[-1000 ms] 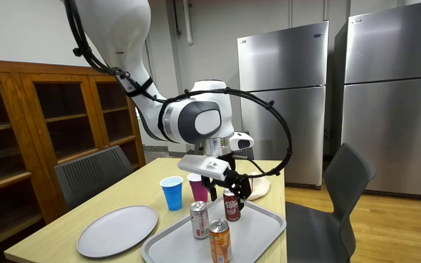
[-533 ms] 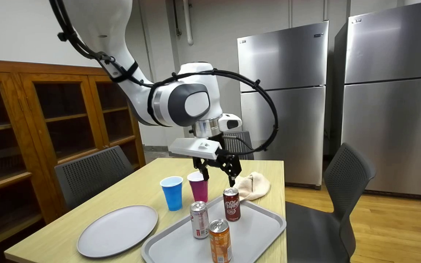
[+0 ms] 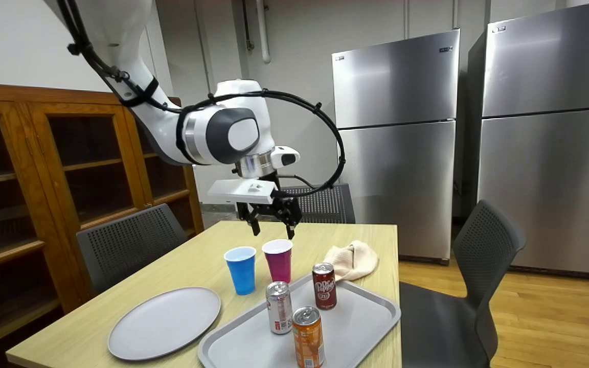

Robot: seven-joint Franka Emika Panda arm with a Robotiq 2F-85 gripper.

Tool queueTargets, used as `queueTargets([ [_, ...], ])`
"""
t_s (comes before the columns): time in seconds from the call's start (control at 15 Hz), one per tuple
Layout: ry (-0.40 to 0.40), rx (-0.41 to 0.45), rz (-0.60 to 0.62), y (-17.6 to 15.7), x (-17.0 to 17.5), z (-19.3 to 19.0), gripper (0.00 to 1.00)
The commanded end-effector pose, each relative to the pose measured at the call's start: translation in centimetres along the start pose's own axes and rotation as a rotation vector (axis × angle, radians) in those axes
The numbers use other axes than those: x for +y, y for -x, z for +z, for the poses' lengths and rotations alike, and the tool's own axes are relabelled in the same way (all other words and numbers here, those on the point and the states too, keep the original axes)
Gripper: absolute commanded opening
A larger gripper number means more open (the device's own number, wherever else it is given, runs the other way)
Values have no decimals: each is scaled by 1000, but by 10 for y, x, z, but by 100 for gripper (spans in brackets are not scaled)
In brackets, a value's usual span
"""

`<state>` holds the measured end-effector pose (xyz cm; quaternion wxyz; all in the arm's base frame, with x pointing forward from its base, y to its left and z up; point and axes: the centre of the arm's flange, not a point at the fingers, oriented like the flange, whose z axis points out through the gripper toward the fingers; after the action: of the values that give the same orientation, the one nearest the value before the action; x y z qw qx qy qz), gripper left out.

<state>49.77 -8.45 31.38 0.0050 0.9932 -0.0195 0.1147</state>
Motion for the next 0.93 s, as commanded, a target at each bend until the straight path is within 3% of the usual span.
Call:
queueTargets([
  [0.0,-35,10,-87,-7,-38,-14,100],
  [0.07,-40,5,-111,-7,-51,-15,100],
  [0.13,-17,6,-68,-5,-35,-3,100],
  [0.33,-26,8,-104,-6,-54,-4,100],
  [0.87,-26,8,-102,-6,-53,-4,100],
])
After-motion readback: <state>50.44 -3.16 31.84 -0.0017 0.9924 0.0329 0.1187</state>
